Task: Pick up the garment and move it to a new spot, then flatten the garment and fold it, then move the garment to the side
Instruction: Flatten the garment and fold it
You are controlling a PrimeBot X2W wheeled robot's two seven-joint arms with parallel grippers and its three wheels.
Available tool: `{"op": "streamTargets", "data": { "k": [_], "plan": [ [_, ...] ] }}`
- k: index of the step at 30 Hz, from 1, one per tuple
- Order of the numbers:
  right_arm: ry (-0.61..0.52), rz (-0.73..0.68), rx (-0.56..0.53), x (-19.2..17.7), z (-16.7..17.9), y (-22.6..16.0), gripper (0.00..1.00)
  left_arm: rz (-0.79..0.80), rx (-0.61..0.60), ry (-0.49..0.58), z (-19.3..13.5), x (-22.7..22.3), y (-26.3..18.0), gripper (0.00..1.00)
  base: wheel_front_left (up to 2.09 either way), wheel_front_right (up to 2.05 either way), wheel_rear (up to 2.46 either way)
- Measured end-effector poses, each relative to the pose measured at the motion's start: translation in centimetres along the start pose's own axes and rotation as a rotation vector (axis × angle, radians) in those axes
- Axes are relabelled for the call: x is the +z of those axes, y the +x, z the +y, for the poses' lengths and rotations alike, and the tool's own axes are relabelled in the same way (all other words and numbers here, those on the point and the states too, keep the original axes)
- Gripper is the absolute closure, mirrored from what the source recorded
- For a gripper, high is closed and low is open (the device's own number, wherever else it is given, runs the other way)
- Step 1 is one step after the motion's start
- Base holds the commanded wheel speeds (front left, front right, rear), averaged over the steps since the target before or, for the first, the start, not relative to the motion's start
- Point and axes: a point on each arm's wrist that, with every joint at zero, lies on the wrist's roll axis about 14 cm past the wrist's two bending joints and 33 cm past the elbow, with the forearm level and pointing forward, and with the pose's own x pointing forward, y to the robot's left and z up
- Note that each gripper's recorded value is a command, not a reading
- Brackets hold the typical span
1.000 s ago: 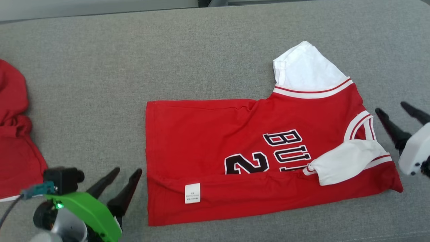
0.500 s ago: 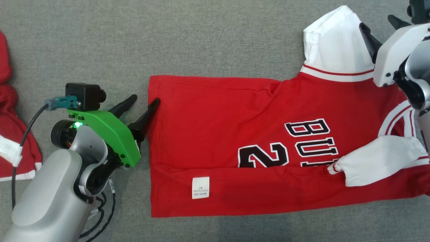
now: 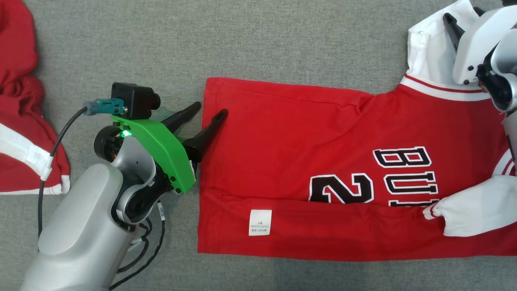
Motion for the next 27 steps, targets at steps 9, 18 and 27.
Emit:
{"op": "streamTargets", "data": {
  "k": [9, 18, 27],
  "plan": [
    [0.013, -0.025, 0.022, 0.1, 0.2, -1.0, 1.0, -0.002, -0.034, 0.018, -1.1, 0.7, 1.2, 0.0, 0.0, 0.0, 0.0],
    [0.016, -0.134, -0.024, 1.5, -2.0, -2.7, 1.0, -0.044, -0.027, 0.014, -1.1, 2.0, 2.5, 1.0, 0.0, 0.0, 0.0],
    [0.04, -0.269, -0.07, 4.4, -4.0, -5.3, 1.0, -0.149, -0.006, 0.029, -0.8, 4.2, 1.4, 1.0, 0.0, 0.0, 0.0]
  ]
}}
